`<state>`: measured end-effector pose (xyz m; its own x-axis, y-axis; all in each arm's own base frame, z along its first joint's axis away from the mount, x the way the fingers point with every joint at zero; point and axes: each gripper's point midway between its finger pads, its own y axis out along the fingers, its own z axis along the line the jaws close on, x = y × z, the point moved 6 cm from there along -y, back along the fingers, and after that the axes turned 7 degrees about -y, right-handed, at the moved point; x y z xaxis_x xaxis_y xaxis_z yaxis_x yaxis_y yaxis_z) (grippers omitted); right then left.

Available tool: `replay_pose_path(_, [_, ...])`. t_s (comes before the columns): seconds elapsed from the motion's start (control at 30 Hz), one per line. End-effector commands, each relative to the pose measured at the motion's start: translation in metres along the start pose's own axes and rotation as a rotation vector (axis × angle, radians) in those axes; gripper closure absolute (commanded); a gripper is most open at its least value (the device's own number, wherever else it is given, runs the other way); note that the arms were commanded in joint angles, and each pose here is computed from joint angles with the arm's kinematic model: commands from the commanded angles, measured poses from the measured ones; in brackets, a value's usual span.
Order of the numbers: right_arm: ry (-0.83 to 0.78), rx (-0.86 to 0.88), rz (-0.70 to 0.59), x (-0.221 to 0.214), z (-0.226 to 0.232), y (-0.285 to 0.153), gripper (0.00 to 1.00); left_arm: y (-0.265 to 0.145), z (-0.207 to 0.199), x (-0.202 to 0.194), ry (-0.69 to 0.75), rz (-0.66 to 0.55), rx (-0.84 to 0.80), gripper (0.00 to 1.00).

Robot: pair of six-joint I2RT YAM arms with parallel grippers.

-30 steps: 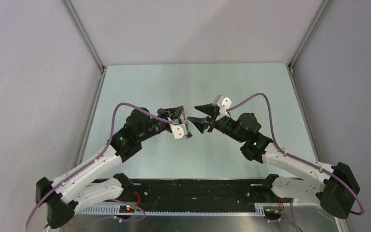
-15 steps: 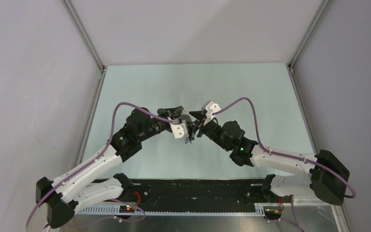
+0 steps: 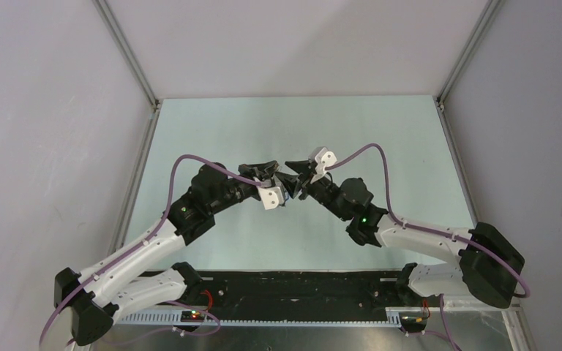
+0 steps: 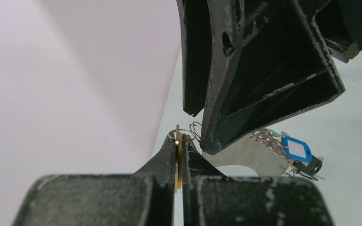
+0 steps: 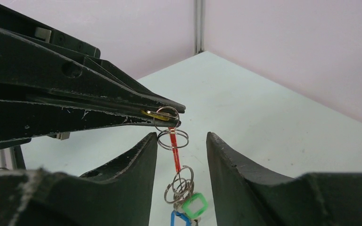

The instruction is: Remove the keys from the keyring

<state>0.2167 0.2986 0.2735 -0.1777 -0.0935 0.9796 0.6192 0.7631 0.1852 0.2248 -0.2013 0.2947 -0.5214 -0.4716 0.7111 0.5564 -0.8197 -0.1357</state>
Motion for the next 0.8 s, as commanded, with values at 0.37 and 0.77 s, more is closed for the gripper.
replay_pose_path(0.37, [0.017, 0.074, -0.074, 0.0194, 0.0103, 0.0118, 0.76, -0.0049, 0.0254, 0.0289, 0.012, -0.098, 0.079, 1.00])
replay_pose_path(0.77, [-0.180, 0.098, -0.077, 0.0223, 0.0101, 0.0085, 0.90, -0.0051, 0.0258, 0.0288, 0.013, -0.099, 0.080, 1.00])
